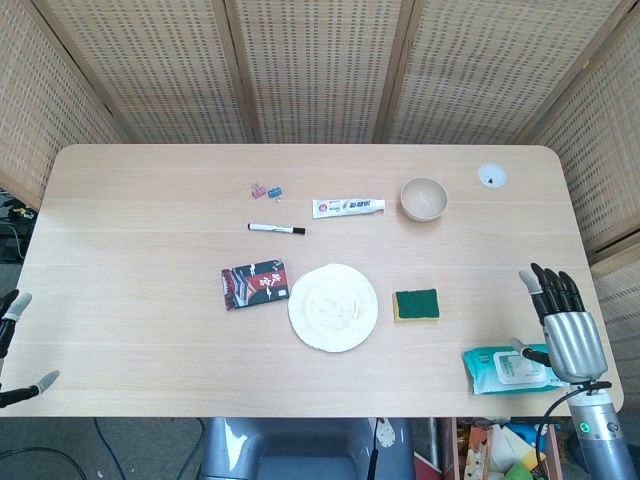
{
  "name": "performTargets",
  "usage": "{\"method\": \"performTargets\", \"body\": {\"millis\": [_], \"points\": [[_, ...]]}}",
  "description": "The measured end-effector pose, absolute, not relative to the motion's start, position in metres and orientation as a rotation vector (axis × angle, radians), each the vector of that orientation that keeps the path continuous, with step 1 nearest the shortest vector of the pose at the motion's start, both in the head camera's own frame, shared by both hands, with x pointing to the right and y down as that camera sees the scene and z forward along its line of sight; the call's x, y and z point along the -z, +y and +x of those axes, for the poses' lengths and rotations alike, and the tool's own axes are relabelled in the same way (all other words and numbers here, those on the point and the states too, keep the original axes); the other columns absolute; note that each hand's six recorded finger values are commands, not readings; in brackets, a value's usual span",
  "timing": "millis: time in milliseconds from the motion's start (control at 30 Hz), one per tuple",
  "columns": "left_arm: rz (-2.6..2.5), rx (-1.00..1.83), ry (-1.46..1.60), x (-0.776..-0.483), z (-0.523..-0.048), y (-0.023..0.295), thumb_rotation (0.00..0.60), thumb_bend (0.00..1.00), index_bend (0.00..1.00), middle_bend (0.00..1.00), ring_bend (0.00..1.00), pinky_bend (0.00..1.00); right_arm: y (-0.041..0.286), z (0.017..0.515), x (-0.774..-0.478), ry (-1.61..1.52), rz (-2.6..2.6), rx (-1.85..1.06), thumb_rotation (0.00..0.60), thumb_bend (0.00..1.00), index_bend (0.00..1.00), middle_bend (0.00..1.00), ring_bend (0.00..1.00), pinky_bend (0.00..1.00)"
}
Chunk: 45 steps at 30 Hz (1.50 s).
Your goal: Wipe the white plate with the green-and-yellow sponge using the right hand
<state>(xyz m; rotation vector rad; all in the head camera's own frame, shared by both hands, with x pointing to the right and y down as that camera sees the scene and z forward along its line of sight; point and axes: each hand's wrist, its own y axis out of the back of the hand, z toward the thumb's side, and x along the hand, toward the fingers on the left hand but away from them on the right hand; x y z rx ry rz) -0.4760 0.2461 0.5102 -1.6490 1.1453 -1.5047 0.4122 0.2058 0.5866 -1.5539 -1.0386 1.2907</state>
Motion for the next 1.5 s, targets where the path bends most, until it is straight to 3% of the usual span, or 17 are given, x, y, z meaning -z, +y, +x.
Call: {"method": "performTargets", "body": {"millis": [333,500,800,1000,1200,1500], "points": [[-1.653,1.505,1.143,-0.511,-0.476,0.245,0.6,0.0,0.0,0.0,0.0,0.0,0.207,0.406,-0.59,-1.037,-1.605,-1.281,0.6,0.0,0.0,0.0,0.0,0.0],[-1.66,1.502,1.139,-0.514,-0.475,0.242,0.6,0.0,0.0,0.0,0.0,0.0,0.196,0.386,-0.601,-1.005,-1.7,-1.238,0.6,0.0,0.05,0.05,0.0,0.0],[-1.662,1.549,1.122,-0.525,-0.477,0.236,0.6,0.0,0.0,0.0,0.0,0.0,0.162,0.333,-0.652,-0.8,-1.839,-1.237,0.6,0.0,0.05,0.09,0.01,0.09],[-1.66,1.584,1.119,-0.532,-0.48,0.231,0.6,0.0,0.0,0.0,0.0,0.0,0.143,0.293,-0.7,-0.651,-1.867,-1.286,0.6,0.0,0.13,0.17,0.07,0.21],[-1.643,1.601,1.134,-0.534,-0.484,0.227,0.6,0.0,0.0,0.0,0.0,0.0,0.14,0.269,-0.725,-0.582,-1.858,-1.307,0.6,0.0,0.19,0.24,0.13,0.25],[-1.639,1.64,1.143,-0.539,-0.49,0.223,0.6,0.0,0.0,0.0,0.0,0.0,0.151,0.249,-0.745,-0.465,-1.83,-1.363,0.6,0.0,0.21,0.24,0.14,0.26]]}}
